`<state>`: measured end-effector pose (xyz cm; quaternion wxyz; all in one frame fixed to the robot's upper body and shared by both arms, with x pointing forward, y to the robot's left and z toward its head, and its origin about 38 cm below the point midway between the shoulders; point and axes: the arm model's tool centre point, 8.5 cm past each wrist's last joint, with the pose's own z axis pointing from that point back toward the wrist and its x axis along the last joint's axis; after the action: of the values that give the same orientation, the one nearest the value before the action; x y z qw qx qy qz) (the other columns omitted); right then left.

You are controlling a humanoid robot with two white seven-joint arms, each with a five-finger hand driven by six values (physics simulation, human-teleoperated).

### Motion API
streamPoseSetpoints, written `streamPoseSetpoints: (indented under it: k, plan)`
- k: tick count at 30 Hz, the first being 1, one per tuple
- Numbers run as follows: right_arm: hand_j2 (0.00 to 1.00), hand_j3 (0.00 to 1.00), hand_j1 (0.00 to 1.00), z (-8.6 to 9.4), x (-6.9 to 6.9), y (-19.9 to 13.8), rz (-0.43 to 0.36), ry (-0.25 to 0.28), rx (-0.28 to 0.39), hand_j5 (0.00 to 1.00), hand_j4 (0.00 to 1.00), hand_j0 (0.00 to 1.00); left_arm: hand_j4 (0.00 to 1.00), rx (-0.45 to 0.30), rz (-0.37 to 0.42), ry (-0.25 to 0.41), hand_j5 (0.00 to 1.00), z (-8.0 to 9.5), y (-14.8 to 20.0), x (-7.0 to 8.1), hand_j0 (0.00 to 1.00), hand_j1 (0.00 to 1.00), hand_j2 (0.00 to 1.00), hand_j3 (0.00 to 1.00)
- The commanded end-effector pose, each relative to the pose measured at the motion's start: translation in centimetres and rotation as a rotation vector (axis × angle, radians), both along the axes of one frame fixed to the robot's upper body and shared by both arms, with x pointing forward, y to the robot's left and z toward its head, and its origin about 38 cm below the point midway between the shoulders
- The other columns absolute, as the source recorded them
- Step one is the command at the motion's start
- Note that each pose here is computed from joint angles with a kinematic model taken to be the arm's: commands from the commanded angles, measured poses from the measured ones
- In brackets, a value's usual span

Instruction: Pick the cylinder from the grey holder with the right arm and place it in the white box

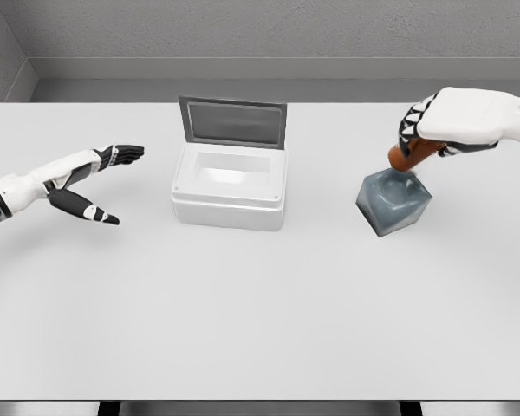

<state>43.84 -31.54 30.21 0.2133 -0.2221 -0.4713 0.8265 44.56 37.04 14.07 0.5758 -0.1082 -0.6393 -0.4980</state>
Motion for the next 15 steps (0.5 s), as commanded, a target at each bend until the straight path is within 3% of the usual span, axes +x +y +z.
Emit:
streamPoseSetpoints:
  k: [1,15]
  plan:
    - [0.47,0.47,0.47,-0.1,0.2,1.1,0.018,0.002,0.028,0.47,0.47,0.47,1.00,-0.006,0.002,0.000,1.00,0.1,0.0,0.0,1.00,1.00,1.00,1.00]
    - [0.47,0.47,0.47,0.5,1.1,5.0,0.094,-0.022,0.091,0.47,0.47,0.47,1.00,-0.006,-0.009,0.006,1.00,-0.2,-0.5,0.0,1.00,1.00,1.00,1.00]
